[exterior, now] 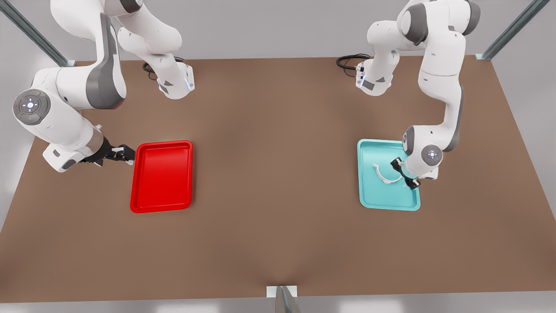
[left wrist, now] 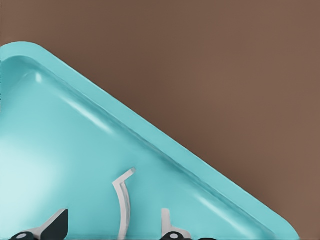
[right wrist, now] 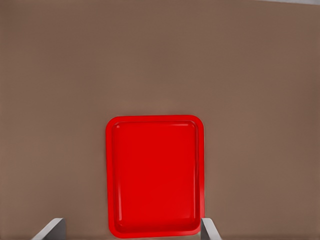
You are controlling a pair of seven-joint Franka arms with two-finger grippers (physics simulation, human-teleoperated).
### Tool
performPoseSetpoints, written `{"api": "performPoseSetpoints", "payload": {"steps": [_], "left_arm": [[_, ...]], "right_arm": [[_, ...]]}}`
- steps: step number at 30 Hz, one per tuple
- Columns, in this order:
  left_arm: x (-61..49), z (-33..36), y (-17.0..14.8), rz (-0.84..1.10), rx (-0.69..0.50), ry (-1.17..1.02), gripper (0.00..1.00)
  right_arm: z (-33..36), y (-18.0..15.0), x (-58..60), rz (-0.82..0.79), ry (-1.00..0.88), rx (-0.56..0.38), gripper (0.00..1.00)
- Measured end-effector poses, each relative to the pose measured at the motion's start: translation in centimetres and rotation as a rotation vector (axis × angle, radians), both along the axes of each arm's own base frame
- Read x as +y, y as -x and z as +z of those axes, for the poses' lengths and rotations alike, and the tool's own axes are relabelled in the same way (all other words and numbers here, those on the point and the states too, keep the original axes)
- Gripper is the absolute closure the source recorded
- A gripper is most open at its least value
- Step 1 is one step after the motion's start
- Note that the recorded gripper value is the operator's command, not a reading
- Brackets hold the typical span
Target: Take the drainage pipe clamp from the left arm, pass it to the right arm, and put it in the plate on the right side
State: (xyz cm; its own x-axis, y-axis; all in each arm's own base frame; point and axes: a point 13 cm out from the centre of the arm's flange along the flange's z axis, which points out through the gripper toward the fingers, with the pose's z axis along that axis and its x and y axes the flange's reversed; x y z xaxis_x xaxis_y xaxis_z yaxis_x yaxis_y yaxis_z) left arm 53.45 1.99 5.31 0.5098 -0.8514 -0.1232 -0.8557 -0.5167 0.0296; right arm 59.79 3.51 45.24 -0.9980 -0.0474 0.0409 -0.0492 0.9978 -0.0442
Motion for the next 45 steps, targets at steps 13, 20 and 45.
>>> {"api": "performPoseSetpoints", "payload": {"steps": [13, 20, 45], "left_arm": [[-0.5, -1.5, -0.3, 0.16, -0.031, -0.015, 0.74], [-1.0, -0.5, -1.5, 0.168, -0.061, -0.008, 0.79], [-59.3, 23.8, -1.6, -0.379, -0.112, 0.622, 0.79]], "right_arm": [[0.0, 0.0, -0.1, -0.002, 0.0, 0.0, 0.0], [0.0, 0.0, -0.1, -0.003, 0.0, 0.0, 0.0], [-1.2, -4.7, 23.7, 0.219, -0.128, -0.095, 0.0]]}}
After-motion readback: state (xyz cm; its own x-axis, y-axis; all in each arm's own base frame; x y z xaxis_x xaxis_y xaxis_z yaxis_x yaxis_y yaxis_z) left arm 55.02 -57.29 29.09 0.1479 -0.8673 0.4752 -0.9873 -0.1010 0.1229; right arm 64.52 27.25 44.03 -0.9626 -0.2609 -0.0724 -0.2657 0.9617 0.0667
